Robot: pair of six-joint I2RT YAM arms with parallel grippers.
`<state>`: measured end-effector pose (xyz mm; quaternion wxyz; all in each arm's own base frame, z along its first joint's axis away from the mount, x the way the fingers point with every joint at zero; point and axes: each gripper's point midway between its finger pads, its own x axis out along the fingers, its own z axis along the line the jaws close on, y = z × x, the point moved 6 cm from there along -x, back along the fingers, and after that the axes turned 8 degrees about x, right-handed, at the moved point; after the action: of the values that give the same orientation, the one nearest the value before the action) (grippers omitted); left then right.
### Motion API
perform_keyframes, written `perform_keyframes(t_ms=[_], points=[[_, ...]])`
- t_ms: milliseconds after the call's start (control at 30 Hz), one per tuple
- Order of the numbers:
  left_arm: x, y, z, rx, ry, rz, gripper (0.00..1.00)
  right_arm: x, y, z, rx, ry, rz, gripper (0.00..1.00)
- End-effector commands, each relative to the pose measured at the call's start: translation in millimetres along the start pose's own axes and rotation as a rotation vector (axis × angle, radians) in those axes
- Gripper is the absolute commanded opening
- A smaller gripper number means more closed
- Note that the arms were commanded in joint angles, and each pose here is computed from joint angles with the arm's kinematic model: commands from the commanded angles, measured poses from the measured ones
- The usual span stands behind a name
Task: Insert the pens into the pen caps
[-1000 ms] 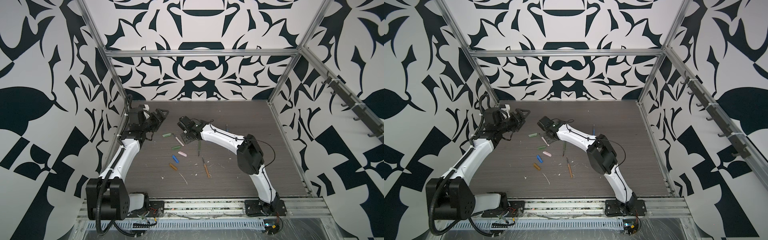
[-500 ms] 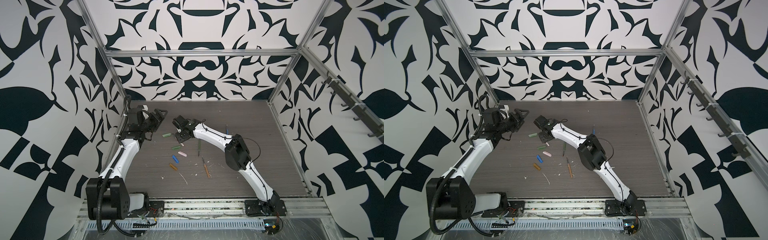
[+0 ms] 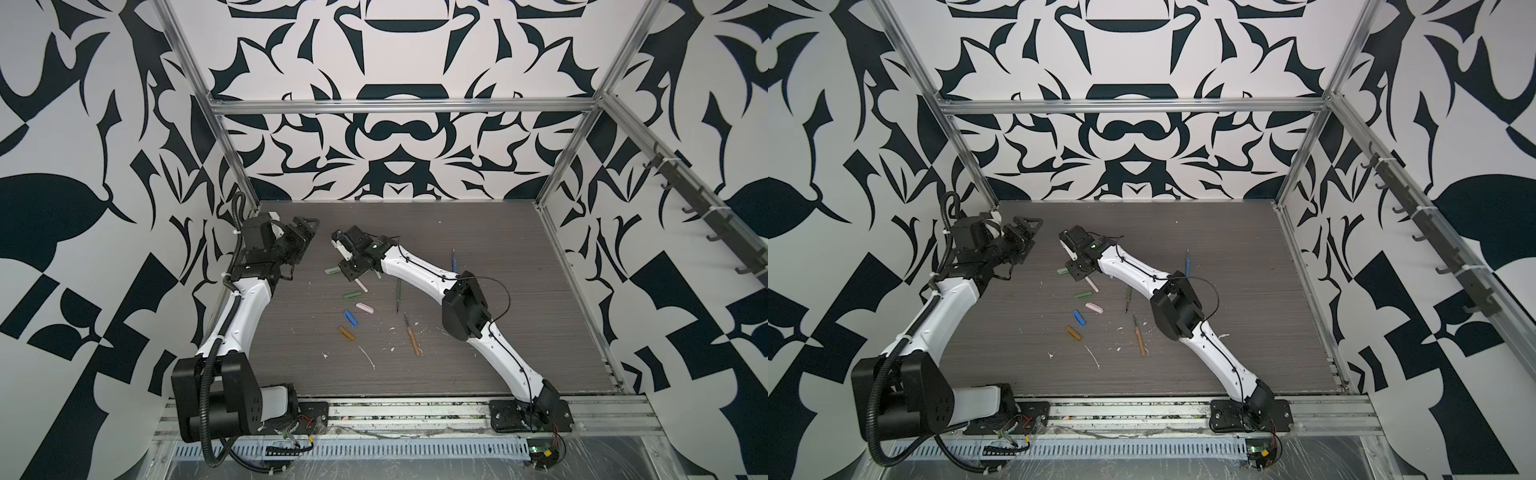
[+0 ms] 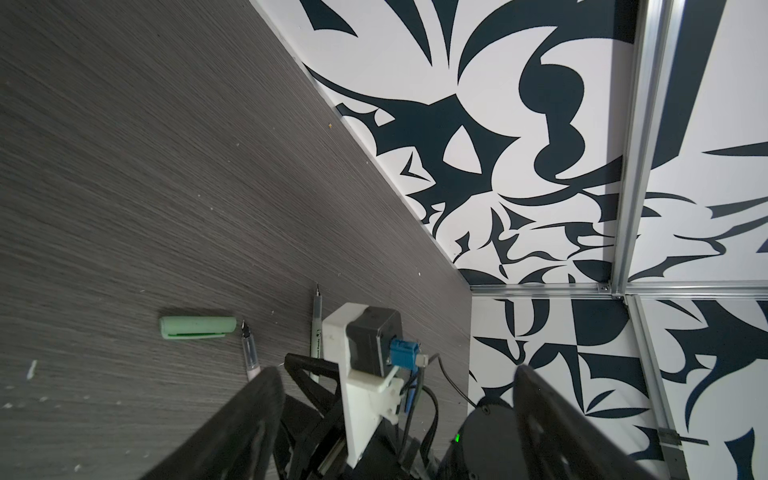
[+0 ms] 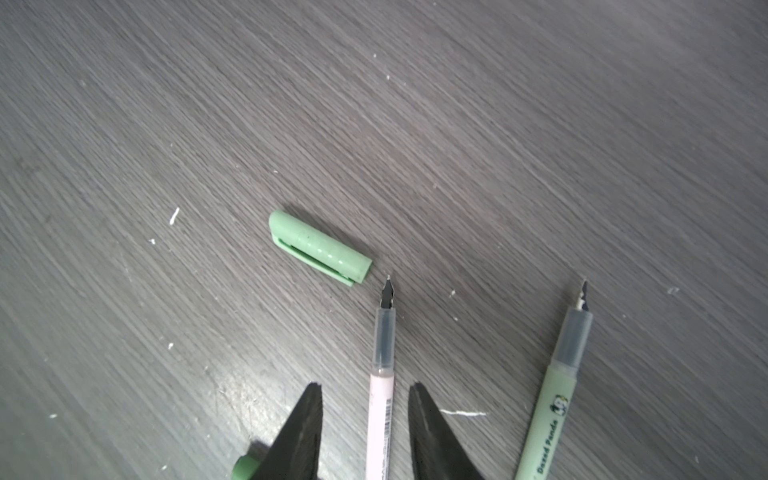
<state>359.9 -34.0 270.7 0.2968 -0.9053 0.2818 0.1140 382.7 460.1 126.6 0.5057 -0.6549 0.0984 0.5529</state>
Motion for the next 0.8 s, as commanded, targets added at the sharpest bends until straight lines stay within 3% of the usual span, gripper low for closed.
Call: perform_keyframes(t_ms=[0, 267, 767], points=[[1.7, 1.0, 3.0, -0.01, 0.004, 0.005, 0.89, -38.3, -7.7, 18.7, -0.116, -0.046, -0.014, 0.38], [4.6, 1.5, 4.2, -0.016, 0.011, 0.018, 0.89, -40.2, 26.9, 24.3, -0.262, -0.081, 0.151, 0.36], [6.9, 1.8, 4.1, -0.014, 0.021, 0.029, 0.89, -18.1, 38.1, 25.3, -0.332, -0.116, 0.207, 0.33]])
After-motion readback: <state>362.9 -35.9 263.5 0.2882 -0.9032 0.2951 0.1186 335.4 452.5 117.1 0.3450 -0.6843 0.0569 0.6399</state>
